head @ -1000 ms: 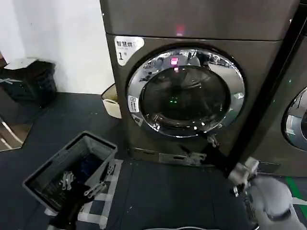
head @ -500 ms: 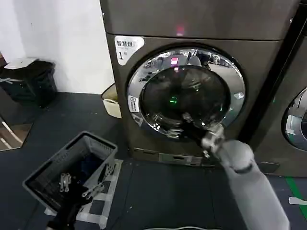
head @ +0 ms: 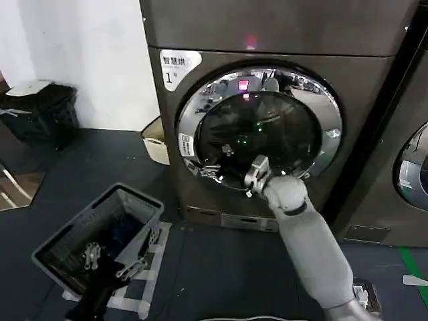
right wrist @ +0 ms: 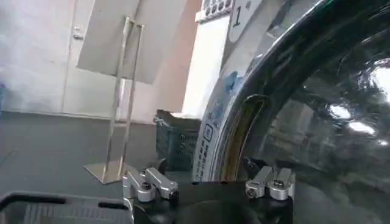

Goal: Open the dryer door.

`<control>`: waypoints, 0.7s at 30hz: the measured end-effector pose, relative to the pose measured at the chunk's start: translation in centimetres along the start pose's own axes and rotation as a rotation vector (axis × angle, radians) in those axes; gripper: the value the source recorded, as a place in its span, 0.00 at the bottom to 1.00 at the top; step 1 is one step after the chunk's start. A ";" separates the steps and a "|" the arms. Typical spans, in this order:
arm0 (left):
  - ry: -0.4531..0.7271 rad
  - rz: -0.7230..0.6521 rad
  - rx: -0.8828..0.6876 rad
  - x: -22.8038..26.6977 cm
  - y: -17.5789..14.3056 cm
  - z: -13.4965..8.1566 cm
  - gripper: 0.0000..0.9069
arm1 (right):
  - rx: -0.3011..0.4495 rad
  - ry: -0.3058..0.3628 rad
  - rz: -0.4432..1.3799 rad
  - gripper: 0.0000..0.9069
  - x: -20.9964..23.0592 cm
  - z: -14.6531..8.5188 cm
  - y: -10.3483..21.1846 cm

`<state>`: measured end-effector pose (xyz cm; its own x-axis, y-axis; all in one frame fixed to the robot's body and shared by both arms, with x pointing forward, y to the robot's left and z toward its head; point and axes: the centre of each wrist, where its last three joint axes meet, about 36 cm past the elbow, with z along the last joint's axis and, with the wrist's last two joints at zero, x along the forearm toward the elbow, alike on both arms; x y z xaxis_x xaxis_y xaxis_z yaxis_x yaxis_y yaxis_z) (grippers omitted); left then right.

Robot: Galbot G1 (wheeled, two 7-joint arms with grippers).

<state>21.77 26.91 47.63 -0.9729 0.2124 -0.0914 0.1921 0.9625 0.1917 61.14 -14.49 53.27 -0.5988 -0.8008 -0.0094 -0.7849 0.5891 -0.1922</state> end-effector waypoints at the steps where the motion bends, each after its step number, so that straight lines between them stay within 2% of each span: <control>1: 0.003 0.001 -0.002 0.0 0.0 0.0 1.00 | -0.001 0.003 -0.004 1.00 -0.2 0.1 0.0; 21: 0.037 -0.002 -0.011 -0.3 0.2 -0.4 1.00 | 0.000 0.039 -0.083 1.00 -2.7 0.9 0.0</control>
<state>22.08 27.01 48.14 -0.9775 0.2036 -0.0557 0.1887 0.9611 0.2019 62.95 -12.45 52.38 -0.5376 -0.8420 0.0448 -0.8319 0.5210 -0.1911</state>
